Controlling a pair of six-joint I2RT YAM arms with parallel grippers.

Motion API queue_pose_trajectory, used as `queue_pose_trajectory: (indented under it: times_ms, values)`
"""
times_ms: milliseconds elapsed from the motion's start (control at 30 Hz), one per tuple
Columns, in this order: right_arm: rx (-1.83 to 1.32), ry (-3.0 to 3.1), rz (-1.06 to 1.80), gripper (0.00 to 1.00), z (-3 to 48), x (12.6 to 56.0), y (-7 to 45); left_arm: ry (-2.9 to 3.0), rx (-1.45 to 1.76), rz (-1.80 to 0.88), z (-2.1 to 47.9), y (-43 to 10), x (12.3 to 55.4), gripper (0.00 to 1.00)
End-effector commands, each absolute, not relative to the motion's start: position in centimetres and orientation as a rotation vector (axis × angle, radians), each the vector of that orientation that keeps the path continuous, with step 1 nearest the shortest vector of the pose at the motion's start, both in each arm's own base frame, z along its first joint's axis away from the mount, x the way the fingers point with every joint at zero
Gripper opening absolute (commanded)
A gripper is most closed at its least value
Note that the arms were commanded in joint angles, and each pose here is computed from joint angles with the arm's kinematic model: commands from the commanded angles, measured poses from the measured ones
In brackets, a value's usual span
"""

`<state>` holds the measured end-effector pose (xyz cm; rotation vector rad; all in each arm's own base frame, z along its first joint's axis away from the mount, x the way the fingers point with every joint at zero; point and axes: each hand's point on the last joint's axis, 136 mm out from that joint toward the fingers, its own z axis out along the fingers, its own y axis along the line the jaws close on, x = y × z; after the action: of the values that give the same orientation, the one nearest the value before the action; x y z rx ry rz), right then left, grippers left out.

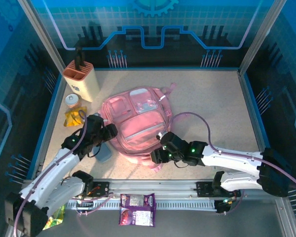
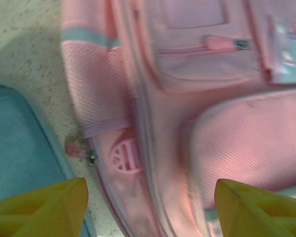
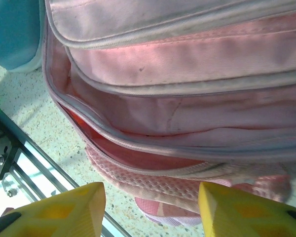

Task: Pack the student bag

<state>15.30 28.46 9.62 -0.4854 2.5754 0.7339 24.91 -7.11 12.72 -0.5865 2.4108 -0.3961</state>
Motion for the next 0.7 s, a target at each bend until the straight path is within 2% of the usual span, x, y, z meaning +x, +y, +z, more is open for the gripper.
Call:
queue_pose_trajectory:
  times_ms: [0,167,333,500,667]
  values:
    - [-0.451,2.557,0.741,0.54,10.1,15.9,29.8,2.384,-0.706,-0.517,11.5,-6.8,26.6,0.68]
    - [-0.438,2.581,0.710,0.54,9.0,16.1,30.1,2.395,-0.798,-0.528,9.6,-5.2,29.2,0.64]
    - [-0.413,2.595,0.677,0.54,8.3,16.5,29.9,2.426,-0.872,-0.520,7.7,-4.4,30.9,0.53]
    - [-0.397,2.611,0.662,0.54,7.4,17.1,29.7,2.440,-0.904,-0.499,6.1,-4.2,31.6,0.47]
    - [-0.358,2.623,0.633,0.53,6.8,18.8,28.9,2.459,-0.917,-0.561,5.3,-5.1,32.9,0.28]
